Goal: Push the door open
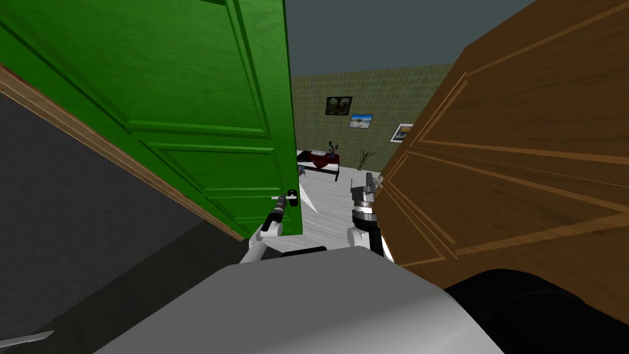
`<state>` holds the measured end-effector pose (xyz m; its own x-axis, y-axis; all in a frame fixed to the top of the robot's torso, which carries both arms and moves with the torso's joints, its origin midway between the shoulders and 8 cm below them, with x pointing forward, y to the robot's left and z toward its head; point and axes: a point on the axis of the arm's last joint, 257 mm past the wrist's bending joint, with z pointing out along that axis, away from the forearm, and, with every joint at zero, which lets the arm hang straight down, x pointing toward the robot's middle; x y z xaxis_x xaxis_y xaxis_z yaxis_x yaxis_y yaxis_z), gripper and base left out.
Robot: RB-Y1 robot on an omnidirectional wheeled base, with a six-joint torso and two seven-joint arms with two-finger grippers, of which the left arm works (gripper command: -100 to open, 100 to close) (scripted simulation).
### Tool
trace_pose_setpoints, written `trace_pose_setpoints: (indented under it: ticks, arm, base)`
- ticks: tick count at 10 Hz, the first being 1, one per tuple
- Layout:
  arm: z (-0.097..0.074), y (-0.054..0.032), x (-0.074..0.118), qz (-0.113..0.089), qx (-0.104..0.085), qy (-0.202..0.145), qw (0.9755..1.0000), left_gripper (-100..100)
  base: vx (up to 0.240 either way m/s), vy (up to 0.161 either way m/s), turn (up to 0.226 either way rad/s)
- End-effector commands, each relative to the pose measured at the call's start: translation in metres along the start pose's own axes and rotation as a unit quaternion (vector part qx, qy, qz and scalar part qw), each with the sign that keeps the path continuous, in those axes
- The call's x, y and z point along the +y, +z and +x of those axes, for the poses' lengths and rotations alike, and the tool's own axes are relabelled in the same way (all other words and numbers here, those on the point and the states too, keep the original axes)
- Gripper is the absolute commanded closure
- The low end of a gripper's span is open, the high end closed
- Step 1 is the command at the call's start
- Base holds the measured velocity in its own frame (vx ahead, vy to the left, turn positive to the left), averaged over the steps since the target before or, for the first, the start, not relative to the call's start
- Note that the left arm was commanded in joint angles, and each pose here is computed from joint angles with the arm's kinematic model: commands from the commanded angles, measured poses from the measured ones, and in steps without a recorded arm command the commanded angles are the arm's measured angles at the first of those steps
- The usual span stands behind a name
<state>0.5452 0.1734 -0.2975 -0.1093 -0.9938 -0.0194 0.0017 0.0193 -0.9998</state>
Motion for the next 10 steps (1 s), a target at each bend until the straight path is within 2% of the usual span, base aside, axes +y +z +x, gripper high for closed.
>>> trace_pose_setpoints:
  ticks: [1, 7, 10]
  arm:
    - [-0.019, 0.0033, -0.005, 0.004, -0.016, 0.004, 0.9999, 100]
    - [-0.045, 0.0075, -0.006, 0.003, -0.045, 0.003, 0.999, 100]
    - [-0.06, 0.0093, -0.005, 0.002, -0.062, 0.0, 0.9981, 100]
  base:
    - [0.077, -0.095, 0.059]
    - [0.091, -0.088, 0.057]
    - [0.099, -0.125, 0.096]
